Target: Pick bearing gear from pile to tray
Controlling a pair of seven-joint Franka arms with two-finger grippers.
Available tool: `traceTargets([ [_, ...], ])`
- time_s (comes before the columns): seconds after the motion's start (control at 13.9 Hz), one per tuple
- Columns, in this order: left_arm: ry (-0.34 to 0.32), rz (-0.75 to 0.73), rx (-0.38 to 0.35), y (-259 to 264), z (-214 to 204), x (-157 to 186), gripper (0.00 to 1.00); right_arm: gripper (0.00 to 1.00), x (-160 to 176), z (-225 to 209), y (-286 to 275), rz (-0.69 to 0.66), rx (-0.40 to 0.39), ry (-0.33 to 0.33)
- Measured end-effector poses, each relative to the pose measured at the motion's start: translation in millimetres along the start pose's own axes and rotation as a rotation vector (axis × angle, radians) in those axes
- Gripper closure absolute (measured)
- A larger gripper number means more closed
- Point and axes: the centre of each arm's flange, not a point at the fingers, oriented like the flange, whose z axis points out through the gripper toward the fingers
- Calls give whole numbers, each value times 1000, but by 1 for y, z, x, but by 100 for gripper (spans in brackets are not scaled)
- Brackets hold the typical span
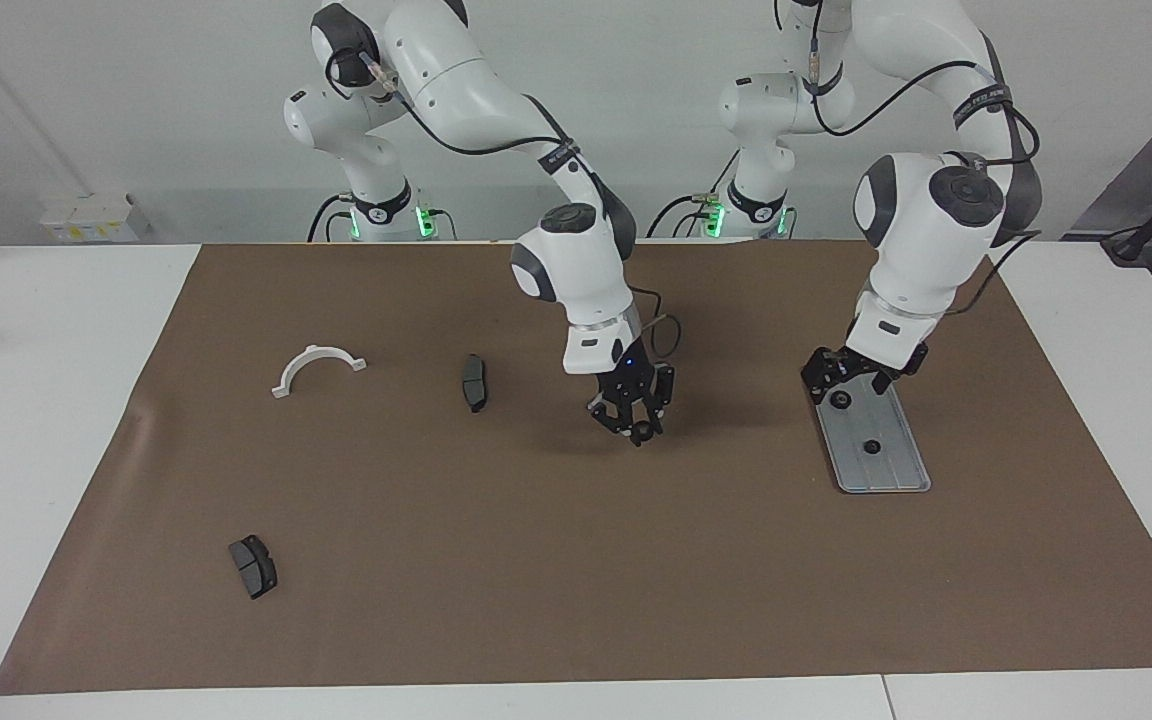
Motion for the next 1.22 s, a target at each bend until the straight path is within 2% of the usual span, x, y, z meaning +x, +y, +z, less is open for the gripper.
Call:
traceTargets([
  [0.07,-1,-5,0,6,0,-2,0,61,-2,2,-2,-3,1,-4],
  [0.14,-2,-8,0,8,1,-3,0,53,-2,3,-2,-3,0,-6],
  [0.36,1,-32,-1,6,2,-1,0,19,0,3,10,9,-12,-3],
  [0.5,27,-88,-18,23,6,-2,0,0,6,1,43,47,-40,-8],
  [0.72,39,-162,-41,92,35,-22,0,0,23,-29,124,119,-101,-86],
  [0.93,58,-231,-29,162,89,-49,0,0,34,-94,202,185,-146,-167],
  [1.22,41,-275,-28,195,137,-67,0,0,22,-172,272,290,-176,-278],
])
